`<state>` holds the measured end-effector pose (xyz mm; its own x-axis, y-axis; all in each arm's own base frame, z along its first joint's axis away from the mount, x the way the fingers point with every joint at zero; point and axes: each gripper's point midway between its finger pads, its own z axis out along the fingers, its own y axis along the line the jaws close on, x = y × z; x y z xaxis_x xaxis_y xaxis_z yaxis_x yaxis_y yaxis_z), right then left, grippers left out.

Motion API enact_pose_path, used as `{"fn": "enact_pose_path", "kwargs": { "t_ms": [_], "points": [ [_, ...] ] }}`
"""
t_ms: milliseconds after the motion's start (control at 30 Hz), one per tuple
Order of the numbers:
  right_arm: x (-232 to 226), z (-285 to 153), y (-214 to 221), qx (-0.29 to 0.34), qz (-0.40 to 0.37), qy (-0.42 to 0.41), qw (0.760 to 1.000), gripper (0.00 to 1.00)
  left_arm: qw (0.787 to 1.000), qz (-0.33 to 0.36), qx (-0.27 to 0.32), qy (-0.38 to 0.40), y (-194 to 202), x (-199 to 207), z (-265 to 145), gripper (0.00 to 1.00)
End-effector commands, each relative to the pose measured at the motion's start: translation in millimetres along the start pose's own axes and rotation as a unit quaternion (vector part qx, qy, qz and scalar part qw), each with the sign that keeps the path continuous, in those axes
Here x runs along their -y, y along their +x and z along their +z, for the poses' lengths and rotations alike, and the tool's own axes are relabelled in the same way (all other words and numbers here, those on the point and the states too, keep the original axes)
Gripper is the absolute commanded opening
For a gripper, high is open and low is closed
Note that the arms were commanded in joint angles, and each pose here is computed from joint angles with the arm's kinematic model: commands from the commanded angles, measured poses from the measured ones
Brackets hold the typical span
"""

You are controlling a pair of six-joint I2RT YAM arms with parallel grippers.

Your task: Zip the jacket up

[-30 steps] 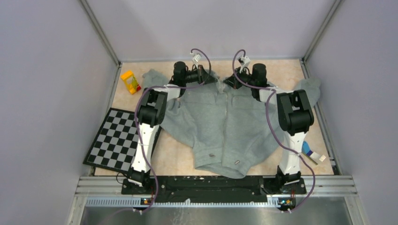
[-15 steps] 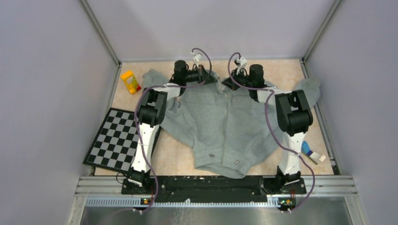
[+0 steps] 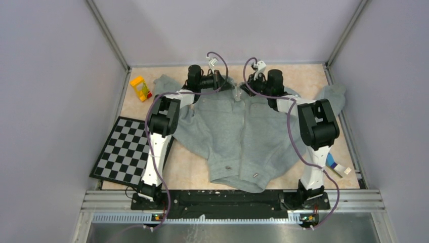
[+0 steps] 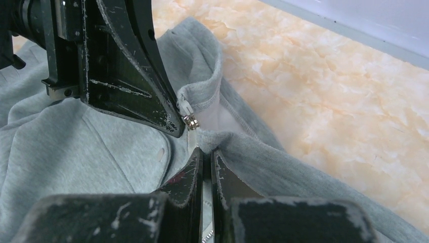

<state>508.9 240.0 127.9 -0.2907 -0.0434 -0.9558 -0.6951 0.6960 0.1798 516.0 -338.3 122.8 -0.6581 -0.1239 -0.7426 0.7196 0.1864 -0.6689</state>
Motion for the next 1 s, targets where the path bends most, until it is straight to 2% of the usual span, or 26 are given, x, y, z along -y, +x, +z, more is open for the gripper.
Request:
{"fn": "enact_pose_path", "kwargs": {
  "t_ms": [0,967],
  "points": [
    [-14.4,-3.1,-43.3,0.046,-0.043,-0.01,0.998,0.0,0.999,0.025,-0.003,0.02,-3.4,6.0,5.2,0.0],
    [-15.1,11.0,-34.5,0.026,-0.04,-0.013,0.999,0.0,0.999,0.02,-0.002,0.033,-3.0,9.5,6.1,0.0]
  ]
}}
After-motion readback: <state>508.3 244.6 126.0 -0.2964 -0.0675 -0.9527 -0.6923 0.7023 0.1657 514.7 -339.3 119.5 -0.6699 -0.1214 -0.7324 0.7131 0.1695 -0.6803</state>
